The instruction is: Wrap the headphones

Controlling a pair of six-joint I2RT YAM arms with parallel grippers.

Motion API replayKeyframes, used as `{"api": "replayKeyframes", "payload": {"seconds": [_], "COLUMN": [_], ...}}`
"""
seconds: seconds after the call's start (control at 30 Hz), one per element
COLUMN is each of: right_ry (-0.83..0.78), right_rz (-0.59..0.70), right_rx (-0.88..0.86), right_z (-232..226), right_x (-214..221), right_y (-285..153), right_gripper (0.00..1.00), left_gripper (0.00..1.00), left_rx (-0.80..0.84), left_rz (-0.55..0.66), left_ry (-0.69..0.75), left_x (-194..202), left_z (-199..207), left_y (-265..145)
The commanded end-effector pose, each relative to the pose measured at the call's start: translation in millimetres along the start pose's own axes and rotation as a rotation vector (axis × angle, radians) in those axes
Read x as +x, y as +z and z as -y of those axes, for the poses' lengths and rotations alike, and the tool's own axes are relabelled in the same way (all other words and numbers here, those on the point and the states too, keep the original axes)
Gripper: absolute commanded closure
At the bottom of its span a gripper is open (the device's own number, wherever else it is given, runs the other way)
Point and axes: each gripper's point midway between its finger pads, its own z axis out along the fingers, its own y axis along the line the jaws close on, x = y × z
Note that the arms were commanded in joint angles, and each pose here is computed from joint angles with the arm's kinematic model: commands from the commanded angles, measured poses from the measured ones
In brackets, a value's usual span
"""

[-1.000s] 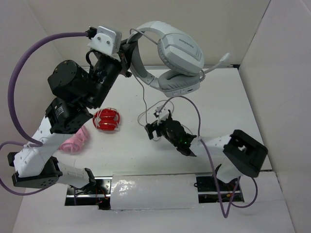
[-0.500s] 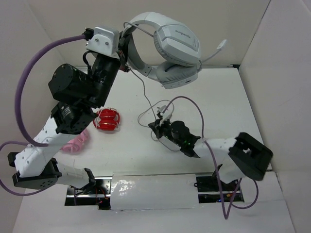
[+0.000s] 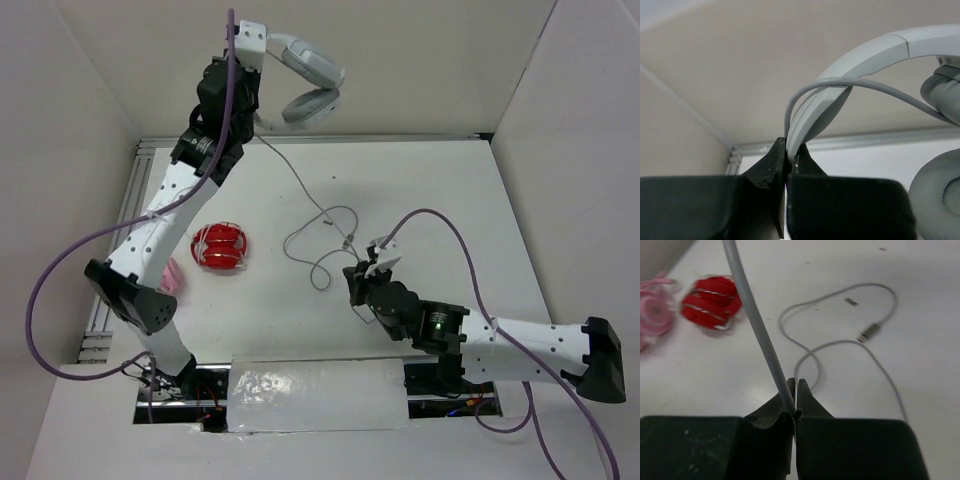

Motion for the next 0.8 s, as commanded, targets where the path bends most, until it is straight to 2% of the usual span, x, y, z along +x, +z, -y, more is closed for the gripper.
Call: {"api": "replayKeyframes", "payload": {"seconds": [0.0,0.03,0.07,0.13,0.33,0.43,0.47,0.53,0.57,0.63,0.7,0.73,0.77], "right_ry": [-0.029,-0.065,-0.051,-0.054,-0.07,-0.06,-0.1,-0.049,-0.075,-0.103,-0.15,-0.17,-0.2], "right_rz": [0.054,0.072,0.098,0.143,0.158,0.126,0.074,0.141,0.151,0.157,0.085,0.057,0.03], "right_rx": [0.397,0.514,0.546,0.632,0.65,0.533,0.394,0.304,0.167,0.058,-0.057,-0.073,-0.102], "right_z": [61.2,82.1,83.0,95.7,93.4,82.8,66.8,65.6,46.7,34.5,13.0,8.2,-3.7], "right_x": [-27.5,-28.5,-41.9,-55.2,-82.6,-102.7,-101.3,-128.8,-137.6,-147.9,-131.3,-117.4,-101.9], "right_y": [-19.9,-27.9,-31.5,-40.0,-34.3,-13.0,-1.6,8.8,13.6,14.8,16.6,18.5,18.9], "right_gripper": [1.0,1.0,1.0,1.0,1.0,1.0,1.0,1.0,1.0,1.0,1.0,1.0,1.0], "left_gripper": [1.0,1.0,1.0,1.0,1.0,1.0,1.0,1.0,1.0,1.0,1.0,1.0,1.0], "left_rx": [-0.012,0.022,0.064,0.093,0.189,0.229,0.237,0.26,0.256,0.261,0.231,0.2,0.185], "left_rz": [0.024,-0.05,-0.083,-0.179,-0.218,-0.298,-0.305,-0.316,-0.35,-0.373,-0.418,-0.406,-0.451], "left_ry": [-0.185,-0.16,-0.261,-0.304,-0.282,-0.264,-0.265,-0.275,-0.299,-0.359,-0.401,-0.456,-0.458], "left_x": [-8.2,12.2,20.5,48.2,83.0,128.1,135.1,146.5,162.2,165.9,167.5,152.6,156.7], "left_z": [-13.3,-8.3,-2.8,0.4,22.3,38.6,40.6,45.9,49.6,52.7,49.0,43.2,40.6], "left_y": [5.3,5.6,9.7,8.9,4.0,-4.5,-6.2,-12.5,-15.7,-16.5,-15.9,-6.1,-7.9]}}
